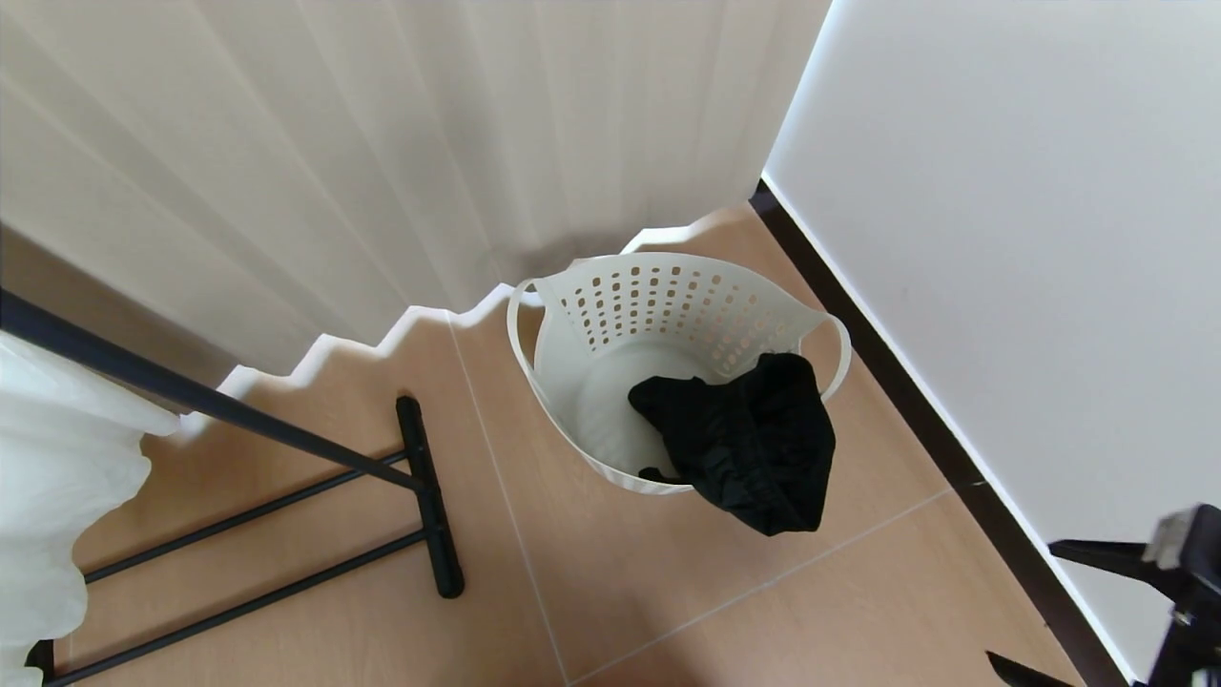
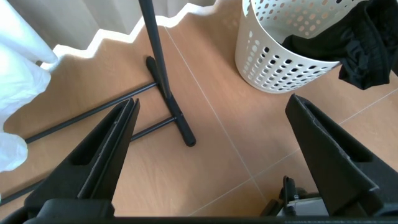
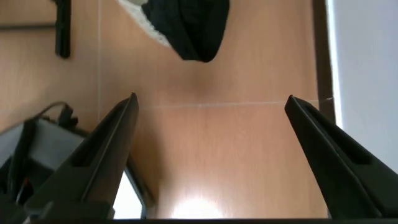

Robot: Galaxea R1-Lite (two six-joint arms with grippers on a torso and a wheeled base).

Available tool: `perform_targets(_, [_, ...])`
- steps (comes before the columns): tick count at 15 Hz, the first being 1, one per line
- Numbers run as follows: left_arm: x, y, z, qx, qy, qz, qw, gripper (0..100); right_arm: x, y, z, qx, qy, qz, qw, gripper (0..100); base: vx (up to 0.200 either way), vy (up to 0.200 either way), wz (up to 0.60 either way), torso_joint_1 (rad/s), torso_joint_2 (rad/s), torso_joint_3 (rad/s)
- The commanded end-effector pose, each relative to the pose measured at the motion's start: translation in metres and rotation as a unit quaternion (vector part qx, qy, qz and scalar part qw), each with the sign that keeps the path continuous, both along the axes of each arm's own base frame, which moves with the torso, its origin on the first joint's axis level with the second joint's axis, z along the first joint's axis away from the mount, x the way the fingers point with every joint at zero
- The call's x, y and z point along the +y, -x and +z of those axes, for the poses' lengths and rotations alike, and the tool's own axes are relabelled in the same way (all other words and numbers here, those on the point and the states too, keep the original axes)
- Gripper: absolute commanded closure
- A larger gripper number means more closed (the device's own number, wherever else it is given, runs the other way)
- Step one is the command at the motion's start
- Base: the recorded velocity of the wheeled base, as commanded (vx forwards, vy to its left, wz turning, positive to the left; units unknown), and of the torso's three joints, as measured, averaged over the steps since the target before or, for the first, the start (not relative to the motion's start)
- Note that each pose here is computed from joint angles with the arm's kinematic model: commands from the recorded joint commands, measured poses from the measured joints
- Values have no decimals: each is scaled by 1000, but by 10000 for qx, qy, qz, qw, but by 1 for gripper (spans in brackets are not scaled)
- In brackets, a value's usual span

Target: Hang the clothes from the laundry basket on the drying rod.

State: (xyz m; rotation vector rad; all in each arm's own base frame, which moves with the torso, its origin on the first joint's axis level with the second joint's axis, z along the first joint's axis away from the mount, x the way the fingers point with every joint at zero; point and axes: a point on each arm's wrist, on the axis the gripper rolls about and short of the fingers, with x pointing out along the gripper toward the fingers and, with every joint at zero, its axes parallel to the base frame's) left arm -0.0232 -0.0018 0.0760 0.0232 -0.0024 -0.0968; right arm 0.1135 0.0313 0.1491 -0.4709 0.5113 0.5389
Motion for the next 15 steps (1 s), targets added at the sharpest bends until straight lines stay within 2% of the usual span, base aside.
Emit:
perform_targets(1, [0,0,0,6,1,1,10000,0,36,-93,6,190,978,724,9924,0,0,0,0,0,0,0])
perform_targets(4, [0,0,0,6,1,1,10000,0,54,-152,15,-398,1913,1321,9718,0,0,0,0,0,0,0])
perform_targets(6, [0,0,0,6,1,1,10000,0,67,-184,9,-505,2475,1316,9586,0,0,0,0,0,0,0])
perform_targets(7, [0,0,0,6,1,1,10000,0,74,-196,5,-487,2631,1223,9557,0,0,0,0,0,0,0])
perform_targets(10, [0,0,0,6,1,1,10000,0,87,-235,-2,-610,2726,1006,9549,0,0,0,0,0,0,0])
perform_targets(14, [0,0,0,6,1,1,10000,0,89,-262,6,-1088,2848,456,9513,0,0,0,0,0,0,0])
perform_targets(15, [0,0,0,6,1,1,10000,0,89,-271,2,-1092,2858,413,9511,0,0,0,0,0,0,0])
